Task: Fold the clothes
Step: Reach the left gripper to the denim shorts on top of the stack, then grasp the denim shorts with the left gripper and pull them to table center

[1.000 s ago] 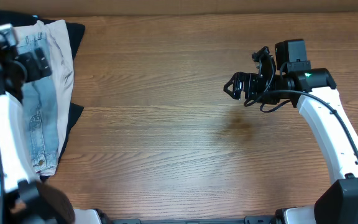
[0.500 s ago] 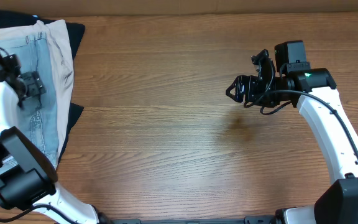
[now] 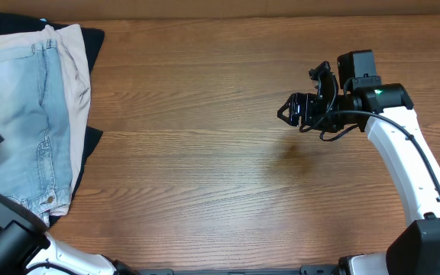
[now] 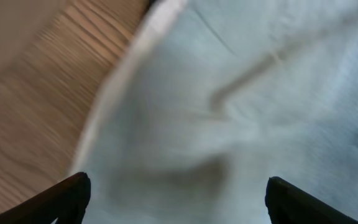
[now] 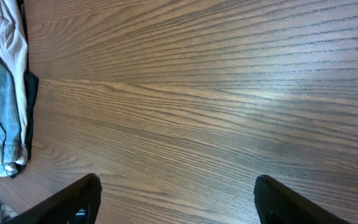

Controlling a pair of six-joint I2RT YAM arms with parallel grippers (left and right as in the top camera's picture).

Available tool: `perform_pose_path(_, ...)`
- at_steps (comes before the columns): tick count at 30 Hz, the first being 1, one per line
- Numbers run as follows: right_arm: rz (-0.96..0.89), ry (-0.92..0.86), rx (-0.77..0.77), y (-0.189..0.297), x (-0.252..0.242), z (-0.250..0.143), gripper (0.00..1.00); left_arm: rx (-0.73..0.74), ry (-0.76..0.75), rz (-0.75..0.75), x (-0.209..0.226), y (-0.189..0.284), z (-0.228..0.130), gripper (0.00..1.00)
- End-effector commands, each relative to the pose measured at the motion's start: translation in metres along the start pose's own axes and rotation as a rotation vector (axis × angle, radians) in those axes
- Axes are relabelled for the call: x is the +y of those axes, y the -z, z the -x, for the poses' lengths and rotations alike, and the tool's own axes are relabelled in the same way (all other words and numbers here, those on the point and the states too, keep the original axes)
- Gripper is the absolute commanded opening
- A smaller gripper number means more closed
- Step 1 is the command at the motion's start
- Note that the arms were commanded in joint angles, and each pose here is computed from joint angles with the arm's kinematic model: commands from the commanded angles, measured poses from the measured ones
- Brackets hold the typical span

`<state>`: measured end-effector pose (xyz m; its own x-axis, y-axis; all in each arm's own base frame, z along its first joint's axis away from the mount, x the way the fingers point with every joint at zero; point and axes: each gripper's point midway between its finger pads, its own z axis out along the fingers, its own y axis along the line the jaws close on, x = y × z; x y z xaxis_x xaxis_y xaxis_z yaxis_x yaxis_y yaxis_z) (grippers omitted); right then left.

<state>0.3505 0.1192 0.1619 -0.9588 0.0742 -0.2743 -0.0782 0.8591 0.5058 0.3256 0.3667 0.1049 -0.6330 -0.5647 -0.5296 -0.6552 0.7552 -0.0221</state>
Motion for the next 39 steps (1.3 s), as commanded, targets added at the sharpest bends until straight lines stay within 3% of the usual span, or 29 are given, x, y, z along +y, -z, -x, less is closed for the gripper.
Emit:
perform_pose_path(1, 0.016, 0.023, -0.022, 0.006, 0.008, 0.004, 0.82, -0.014, -0.009, 0.001, 0.016, -0.003, 0.004, 0.92)
perform_pose_path(9, 0.016, 0.023, -0.021, 0.006, 0.008, 0.004, 0.82, 0.089, -0.062, -0.003, 0.026, -0.039, -0.027, 0.82)
perform_pose_path(13, 0.014, 0.017, -0.011, 0.006, 0.008, 0.001, 0.82, 0.09, -0.062, -0.004, 0.026, -0.042, -0.027, 0.56)
perform_pose_path(16, 0.014, 0.016, -0.01, 0.006, 0.008, 0.001, 0.82, 0.105, -0.049, -0.008, 0.024, -0.038, -0.028, 0.3)
perform_pose_path(23, 0.016, 0.023, -0.022, 0.006, 0.008, 0.004, 0.82, 0.14, 0.111, -0.01, 0.021, -0.025, -0.023, 0.13)
perform_pose_path(30, 0.022, 0.04, -0.067, 0.014, 0.012, 0.017, 0.81, 0.127, 0.181, -0.186, -0.031, 0.027, 0.016, 0.04)
perform_pose_path(39, 0.028, 0.067, -0.204, 0.079, 0.036, 0.06, 0.8, 0.014, -0.013, -0.409, -0.156, 0.144, 0.048, 0.04)
